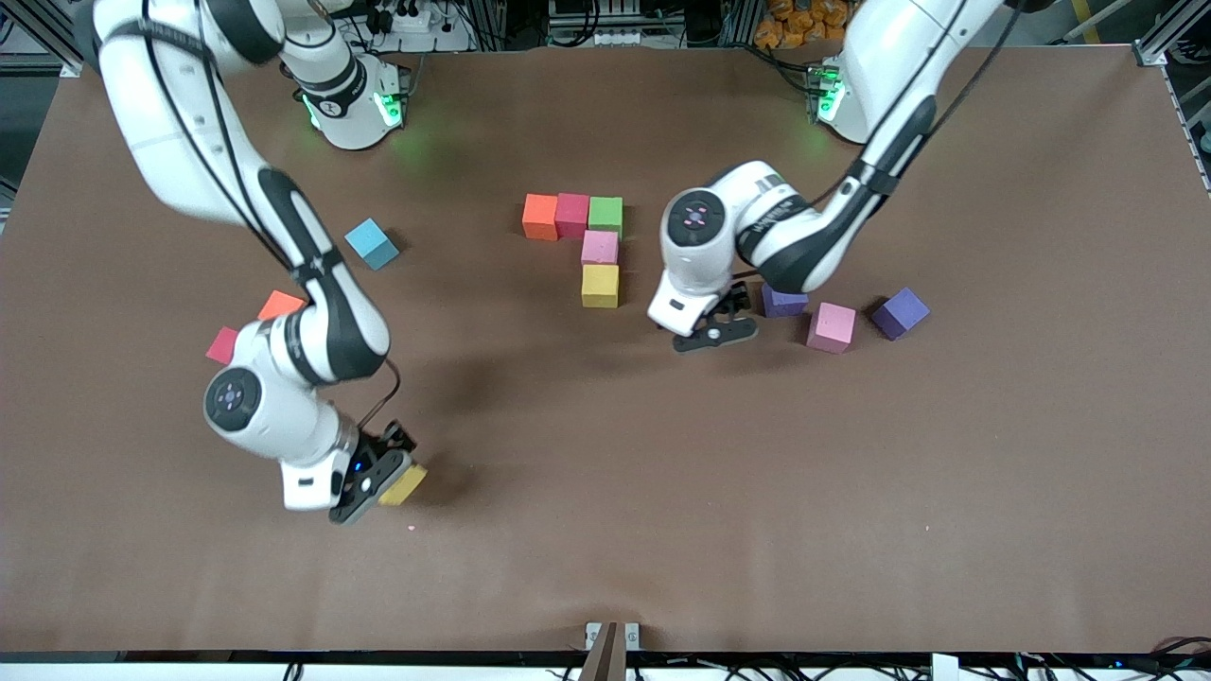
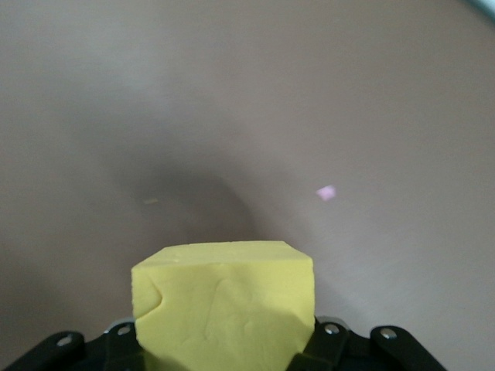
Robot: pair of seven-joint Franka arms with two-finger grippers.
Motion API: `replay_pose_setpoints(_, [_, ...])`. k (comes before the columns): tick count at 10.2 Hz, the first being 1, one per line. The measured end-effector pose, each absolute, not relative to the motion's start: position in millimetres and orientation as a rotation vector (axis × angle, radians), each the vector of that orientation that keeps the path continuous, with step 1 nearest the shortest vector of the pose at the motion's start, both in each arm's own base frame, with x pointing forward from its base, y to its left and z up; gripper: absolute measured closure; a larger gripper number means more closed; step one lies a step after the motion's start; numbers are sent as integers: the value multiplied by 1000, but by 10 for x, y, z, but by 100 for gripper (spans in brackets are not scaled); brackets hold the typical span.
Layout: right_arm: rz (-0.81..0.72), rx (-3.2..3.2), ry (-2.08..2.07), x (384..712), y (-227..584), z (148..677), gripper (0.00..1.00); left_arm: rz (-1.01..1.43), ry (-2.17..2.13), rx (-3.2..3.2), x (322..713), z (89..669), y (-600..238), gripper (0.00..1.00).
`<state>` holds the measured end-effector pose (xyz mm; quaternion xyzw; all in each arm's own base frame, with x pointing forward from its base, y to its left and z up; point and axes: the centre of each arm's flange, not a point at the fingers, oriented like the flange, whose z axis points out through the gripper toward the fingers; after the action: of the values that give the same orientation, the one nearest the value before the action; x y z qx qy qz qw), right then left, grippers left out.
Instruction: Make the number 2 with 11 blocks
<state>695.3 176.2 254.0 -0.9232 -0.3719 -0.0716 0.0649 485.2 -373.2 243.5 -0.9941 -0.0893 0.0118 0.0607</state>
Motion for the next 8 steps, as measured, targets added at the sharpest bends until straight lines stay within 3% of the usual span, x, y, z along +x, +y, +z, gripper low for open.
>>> replay_pose_setpoints(4, [-53,-2739,-1236,6188,2449,2797,38,83,-230,-3041,4689,2405,-2878,0])
replay_pose_setpoints(8, [-10,-2687,-1370,5343,3413,2764,38,147,-292,-3040,4620,2329,-2479,0])
